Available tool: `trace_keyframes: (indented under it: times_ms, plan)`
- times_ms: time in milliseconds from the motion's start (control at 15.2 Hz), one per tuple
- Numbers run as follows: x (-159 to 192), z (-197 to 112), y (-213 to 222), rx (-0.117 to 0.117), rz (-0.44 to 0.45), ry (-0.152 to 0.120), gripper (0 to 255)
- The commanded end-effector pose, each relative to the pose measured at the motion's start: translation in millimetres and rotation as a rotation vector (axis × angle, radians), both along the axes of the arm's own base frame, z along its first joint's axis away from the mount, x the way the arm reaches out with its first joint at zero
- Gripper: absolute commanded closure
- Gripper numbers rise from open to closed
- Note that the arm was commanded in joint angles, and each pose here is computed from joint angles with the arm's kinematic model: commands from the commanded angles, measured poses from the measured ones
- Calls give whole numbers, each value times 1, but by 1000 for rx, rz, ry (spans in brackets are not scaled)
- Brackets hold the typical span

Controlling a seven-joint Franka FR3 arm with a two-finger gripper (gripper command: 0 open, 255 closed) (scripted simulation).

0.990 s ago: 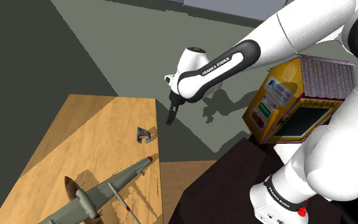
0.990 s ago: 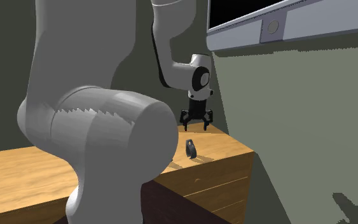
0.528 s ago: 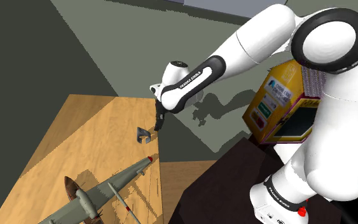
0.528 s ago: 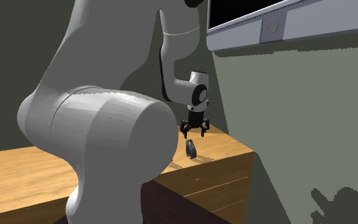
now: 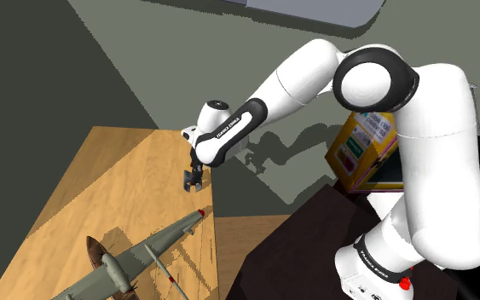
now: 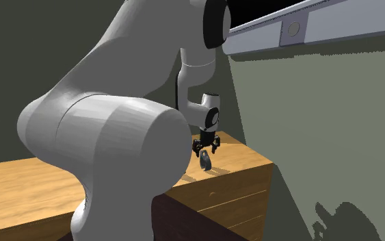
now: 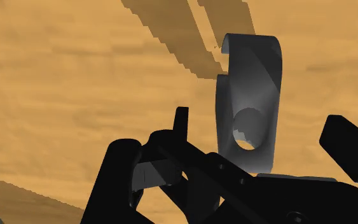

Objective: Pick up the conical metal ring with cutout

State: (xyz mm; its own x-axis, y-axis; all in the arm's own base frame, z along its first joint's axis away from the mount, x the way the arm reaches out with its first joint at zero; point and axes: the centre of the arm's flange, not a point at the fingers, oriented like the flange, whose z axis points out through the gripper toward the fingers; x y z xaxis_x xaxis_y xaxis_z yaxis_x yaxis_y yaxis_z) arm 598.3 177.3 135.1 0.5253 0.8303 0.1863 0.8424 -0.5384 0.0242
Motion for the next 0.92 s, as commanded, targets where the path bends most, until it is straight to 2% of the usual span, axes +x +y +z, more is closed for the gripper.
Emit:
trace_keyframes:
  times_ms: [0,462,528,858]
  plan:
    - [4,-11,3,1,8,-3,0]
    - [3,-40,3,1,8,-3,0]
    - [4,-40,3,1,8,-3,255]
    - [4,-40,3,1,8,-3,255]
